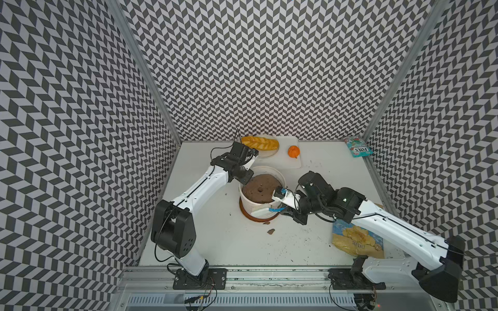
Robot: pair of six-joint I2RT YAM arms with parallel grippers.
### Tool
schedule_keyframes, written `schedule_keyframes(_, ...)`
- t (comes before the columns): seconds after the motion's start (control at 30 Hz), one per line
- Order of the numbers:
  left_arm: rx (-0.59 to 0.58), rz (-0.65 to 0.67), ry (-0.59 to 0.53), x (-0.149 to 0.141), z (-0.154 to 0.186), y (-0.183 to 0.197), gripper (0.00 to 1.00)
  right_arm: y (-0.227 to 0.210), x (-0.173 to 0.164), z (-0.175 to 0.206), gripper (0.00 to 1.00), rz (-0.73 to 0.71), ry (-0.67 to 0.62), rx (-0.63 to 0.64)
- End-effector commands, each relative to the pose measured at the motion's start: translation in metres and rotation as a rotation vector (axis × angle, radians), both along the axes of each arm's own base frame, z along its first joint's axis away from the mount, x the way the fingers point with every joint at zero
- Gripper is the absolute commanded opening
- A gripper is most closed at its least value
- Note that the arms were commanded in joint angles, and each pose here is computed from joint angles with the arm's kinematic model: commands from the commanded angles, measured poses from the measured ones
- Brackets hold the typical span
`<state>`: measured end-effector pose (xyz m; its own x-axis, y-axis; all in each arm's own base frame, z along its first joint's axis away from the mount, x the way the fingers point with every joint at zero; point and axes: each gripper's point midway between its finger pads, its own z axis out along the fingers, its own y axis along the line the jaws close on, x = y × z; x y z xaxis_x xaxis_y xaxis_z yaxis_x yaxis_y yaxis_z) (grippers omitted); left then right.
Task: Scrub the dried mud off the ceramic pot
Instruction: Brush off the soil from the pot.
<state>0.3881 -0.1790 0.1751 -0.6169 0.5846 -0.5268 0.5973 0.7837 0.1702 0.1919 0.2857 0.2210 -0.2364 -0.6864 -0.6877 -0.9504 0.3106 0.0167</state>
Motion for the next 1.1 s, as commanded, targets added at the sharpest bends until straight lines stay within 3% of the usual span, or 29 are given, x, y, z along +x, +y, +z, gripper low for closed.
schedule_keyframes(0.0,0.0,-0.105,-0.008,-0.007,0.008,-0.012,0.0,-0.018,0.045,0.004,0.0,-0.21,-0.067,-0.001)
schedule_keyframes(0.17,-0.002,-0.106,-0.017,-0.005,0.01,-0.012,0.0,-0.041,0.047,-0.018,0.0,-0.326,0.003,-0.048)
schedule_keyframes(0.33,-0.001,-0.098,-0.025,-0.004,0.013,-0.011,0.0,-0.052,0.04,-0.009,0.0,-0.389,0.04,-0.02)
schedule_keyframes(0.73,-0.007,-0.09,-0.036,-0.001,0.016,-0.012,0.02,-0.02,-0.034,0.008,0.0,-0.078,0.134,0.076)
schedule_keyframes(0.87,-0.005,-0.079,-0.041,0.0,0.018,-0.01,0.06,-0.008,-0.039,0.024,0.0,-0.015,0.116,0.116)
schedule_keyframes(1.07,-0.012,-0.068,-0.048,-0.002,0.022,-0.009,0.19,0.001,-0.039,0.026,0.0,0.025,0.118,0.142)
